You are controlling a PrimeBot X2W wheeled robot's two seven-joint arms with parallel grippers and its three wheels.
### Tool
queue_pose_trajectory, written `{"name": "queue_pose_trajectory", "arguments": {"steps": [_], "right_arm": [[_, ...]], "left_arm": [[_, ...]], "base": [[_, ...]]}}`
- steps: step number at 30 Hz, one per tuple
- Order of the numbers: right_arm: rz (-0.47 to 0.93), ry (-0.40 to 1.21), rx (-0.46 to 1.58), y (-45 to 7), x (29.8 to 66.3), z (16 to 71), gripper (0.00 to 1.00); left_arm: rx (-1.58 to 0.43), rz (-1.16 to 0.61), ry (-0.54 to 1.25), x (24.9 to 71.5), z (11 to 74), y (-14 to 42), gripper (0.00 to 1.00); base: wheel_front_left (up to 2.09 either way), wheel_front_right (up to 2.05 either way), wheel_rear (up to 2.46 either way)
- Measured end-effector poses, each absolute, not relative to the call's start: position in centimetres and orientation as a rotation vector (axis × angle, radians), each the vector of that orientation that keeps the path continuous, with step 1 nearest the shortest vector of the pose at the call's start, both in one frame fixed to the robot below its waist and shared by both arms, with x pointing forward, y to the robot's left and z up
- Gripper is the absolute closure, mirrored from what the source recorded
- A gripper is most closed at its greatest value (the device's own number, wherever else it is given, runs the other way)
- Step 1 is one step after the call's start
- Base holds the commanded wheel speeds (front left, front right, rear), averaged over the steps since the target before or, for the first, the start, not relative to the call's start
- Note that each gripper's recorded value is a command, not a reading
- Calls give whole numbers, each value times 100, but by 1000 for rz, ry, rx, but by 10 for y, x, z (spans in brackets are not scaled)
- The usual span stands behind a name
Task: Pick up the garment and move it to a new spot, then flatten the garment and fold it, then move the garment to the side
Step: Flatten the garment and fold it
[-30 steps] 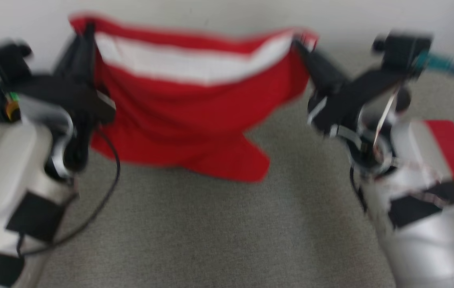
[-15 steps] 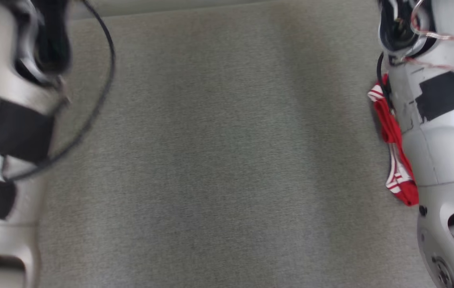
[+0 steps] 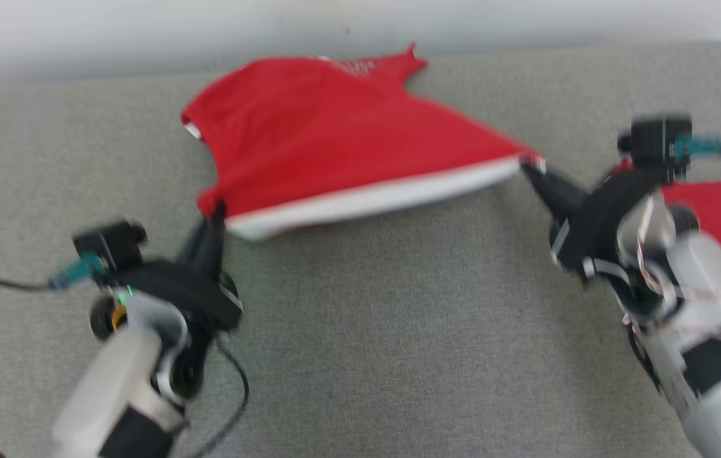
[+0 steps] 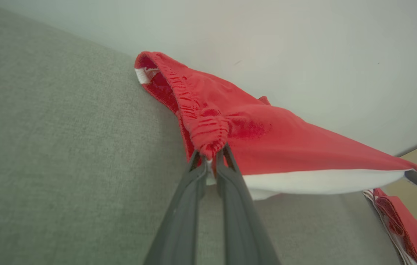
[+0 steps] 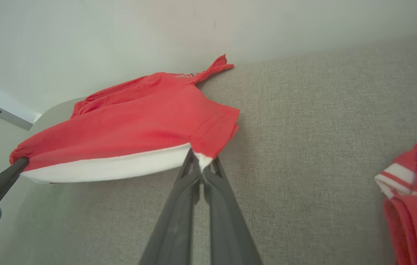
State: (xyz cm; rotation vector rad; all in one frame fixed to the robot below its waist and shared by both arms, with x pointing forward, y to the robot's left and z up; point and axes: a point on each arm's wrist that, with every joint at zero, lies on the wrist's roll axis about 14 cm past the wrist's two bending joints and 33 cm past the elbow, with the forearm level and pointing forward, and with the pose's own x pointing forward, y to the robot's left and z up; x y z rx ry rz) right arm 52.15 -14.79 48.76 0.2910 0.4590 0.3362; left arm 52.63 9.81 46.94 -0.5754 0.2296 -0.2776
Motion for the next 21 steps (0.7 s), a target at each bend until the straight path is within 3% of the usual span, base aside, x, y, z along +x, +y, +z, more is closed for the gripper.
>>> {"name": "queue_pose_trajectory", "arguments": {"steps": [8,21], "right_arm": [[320,576,283,-170,433,467,100],[233,610,354,-178,306,480,100]], "left_arm": [[-490,-273,346,448,446,100,100],[-456,-192,326,339,460,119,100]], "base": [[0,0,0],[0,0,0]]}}
